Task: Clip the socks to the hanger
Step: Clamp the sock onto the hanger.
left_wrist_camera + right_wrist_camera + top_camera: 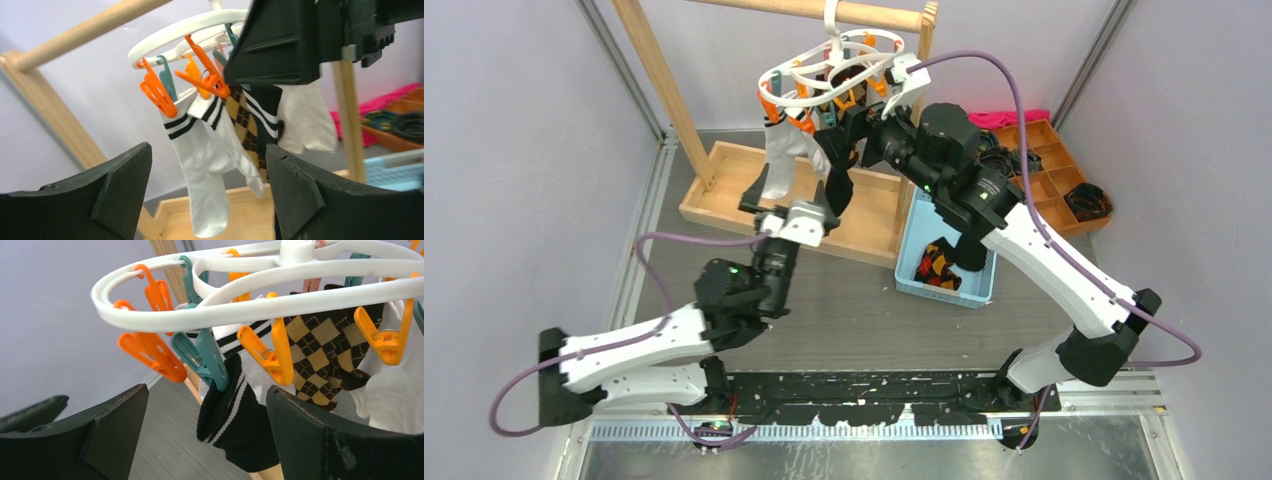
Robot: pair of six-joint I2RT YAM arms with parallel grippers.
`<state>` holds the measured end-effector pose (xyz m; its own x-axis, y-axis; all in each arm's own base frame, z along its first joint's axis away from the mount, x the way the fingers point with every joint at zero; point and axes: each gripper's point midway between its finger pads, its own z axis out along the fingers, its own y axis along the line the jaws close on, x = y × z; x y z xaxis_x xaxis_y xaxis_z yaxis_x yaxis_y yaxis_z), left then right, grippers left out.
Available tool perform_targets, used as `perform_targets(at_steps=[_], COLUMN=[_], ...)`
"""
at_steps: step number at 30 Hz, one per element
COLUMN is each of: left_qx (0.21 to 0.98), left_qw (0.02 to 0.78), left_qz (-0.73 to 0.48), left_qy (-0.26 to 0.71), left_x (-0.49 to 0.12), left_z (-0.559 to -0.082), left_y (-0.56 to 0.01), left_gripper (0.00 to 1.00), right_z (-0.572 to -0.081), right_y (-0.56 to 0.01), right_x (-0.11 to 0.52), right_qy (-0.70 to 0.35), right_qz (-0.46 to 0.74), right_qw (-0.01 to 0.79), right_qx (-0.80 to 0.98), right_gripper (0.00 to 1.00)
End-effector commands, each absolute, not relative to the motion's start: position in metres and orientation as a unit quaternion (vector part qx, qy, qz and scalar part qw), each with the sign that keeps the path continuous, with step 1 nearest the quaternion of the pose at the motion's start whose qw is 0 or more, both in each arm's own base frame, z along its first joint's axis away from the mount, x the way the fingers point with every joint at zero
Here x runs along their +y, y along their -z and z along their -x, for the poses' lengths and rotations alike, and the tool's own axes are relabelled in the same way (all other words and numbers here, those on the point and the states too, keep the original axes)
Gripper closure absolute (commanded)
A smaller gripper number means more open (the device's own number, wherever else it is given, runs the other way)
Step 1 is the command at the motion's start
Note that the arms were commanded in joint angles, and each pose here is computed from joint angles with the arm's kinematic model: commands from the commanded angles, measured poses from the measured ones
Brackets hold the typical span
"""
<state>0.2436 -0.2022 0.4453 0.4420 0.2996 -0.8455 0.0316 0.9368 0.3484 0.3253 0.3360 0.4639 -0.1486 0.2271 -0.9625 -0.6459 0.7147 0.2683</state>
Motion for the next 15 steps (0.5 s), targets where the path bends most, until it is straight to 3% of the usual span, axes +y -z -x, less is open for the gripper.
perform_targets(at_steps=[1, 15], left_qx=[0.556, 0.640], left_qw=[0.794, 0.734], left_qz=[-0.237, -0.192], left_qy=[0.064, 0.124], left_x=[-0.218, -0.198], left_z=[-0.220, -0.210], left_y=[-0.416, -0.372], left_gripper=[0.14, 0.00], right_z=[-0.300, -0.254], right_y=[-0.493, -0.479], right_x=[0.313, 0.271], right_qy=[-0.350, -0.403], right_qz=[0.189, 0.316], right_qw=[0.658, 0.621], right_qx=[0.639, 0.593], right_gripper=[0.06, 0.04])
